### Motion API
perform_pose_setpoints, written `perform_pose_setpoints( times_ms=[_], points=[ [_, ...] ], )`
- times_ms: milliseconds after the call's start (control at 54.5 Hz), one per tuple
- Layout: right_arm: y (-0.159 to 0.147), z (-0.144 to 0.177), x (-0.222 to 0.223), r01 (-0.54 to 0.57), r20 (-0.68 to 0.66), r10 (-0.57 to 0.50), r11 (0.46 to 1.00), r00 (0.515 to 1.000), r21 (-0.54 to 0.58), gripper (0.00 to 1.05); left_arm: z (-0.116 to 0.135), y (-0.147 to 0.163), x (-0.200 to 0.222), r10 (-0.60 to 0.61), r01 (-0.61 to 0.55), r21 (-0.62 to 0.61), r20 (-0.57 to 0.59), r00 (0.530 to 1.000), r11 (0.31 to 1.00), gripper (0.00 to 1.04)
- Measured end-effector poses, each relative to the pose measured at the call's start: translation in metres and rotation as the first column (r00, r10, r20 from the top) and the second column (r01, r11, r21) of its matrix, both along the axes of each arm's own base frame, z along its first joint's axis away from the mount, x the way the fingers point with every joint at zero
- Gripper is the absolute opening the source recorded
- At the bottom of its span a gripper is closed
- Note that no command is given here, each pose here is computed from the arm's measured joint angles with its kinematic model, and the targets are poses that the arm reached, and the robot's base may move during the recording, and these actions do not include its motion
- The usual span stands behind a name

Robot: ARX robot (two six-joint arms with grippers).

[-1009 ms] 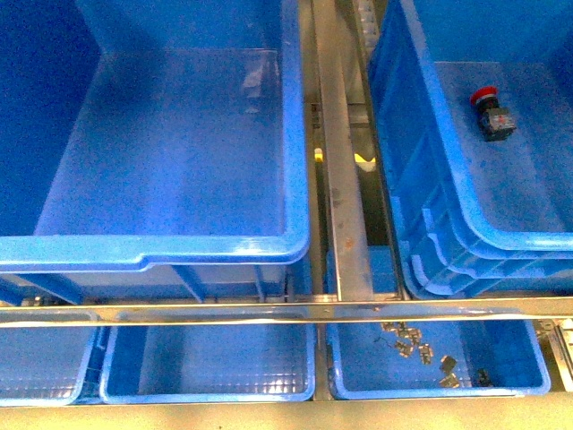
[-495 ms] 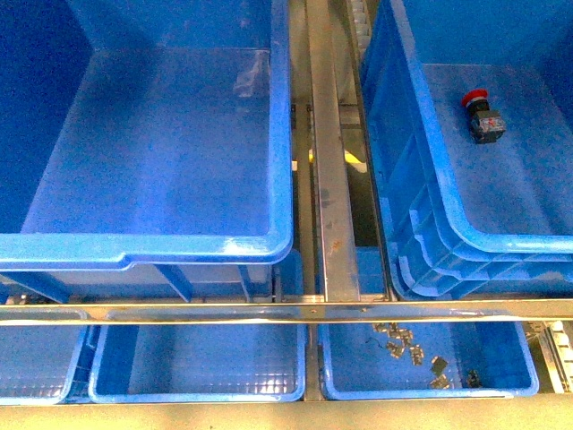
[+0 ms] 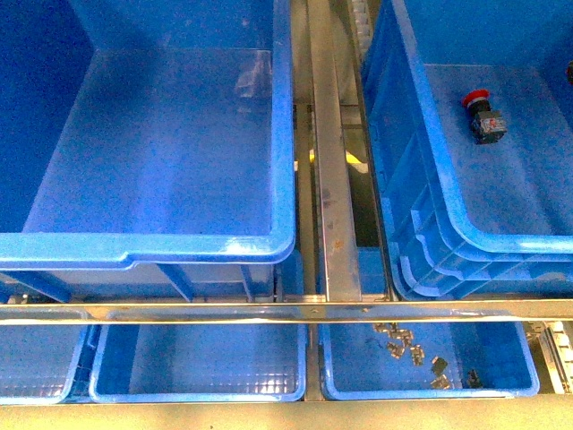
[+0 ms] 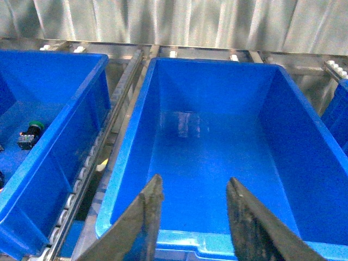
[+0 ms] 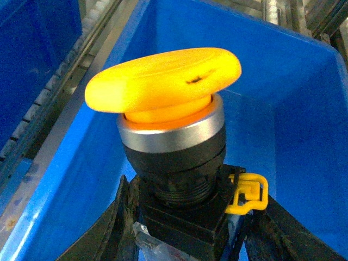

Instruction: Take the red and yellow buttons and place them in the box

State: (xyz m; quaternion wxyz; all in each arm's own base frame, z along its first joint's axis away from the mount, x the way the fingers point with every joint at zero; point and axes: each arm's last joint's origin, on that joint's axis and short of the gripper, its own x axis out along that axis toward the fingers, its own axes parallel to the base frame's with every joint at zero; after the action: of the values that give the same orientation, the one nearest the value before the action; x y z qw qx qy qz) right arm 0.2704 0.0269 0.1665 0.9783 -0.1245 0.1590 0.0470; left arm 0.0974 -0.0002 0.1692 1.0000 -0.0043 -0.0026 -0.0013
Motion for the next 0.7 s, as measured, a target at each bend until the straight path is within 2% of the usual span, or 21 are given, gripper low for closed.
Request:
perform_pose_setpoints(
  times_ms=[110, 220, 330, 458, 697],
  points=[
    [-0.007, -0.003, 0.013, 0.007, -0.012, -0.007, 1.0, 1.0, 0.015, 0.42, 0.0, 0.0, 0.0, 0.0, 0.0, 0.0, 0.0, 1.0, 1.0, 0.58],
    [-0.023, -0.007, 0.039, 0.049, -0.029, -0.048, 0.998, 0.998, 0.031, 0.42, 0.0, 0.0, 0.0, 0.0, 0.0, 0.0, 0.0, 1.0, 1.0, 0.81],
    [-0.039, -0.013, 0.067, 0.087, -0.057, -0.085, 0.996, 0.995, 0.036, 0.42, 0.0, 0.0, 0.0, 0.0, 0.0, 0.0, 0.0, 1.0, 1.0, 0.97],
    [-0.058, -0.03, 0.114, 0.135, -0.119, -0.13, 0.99, 0.984, 0.042, 0.42, 0.0, 0.0, 0.0, 0.0, 0.0, 0.002, 0.0, 1.0, 1.0, 0.97],
    [-0.076, -0.052, 0.18, 0.18, -0.195, -0.17, 0.983, 0.966, 0.037, 0.42, 0.0, 0.0, 0.0, 0.0, 0.0, 0.002, 0.0, 1.0, 1.0, 0.97]
  ],
)
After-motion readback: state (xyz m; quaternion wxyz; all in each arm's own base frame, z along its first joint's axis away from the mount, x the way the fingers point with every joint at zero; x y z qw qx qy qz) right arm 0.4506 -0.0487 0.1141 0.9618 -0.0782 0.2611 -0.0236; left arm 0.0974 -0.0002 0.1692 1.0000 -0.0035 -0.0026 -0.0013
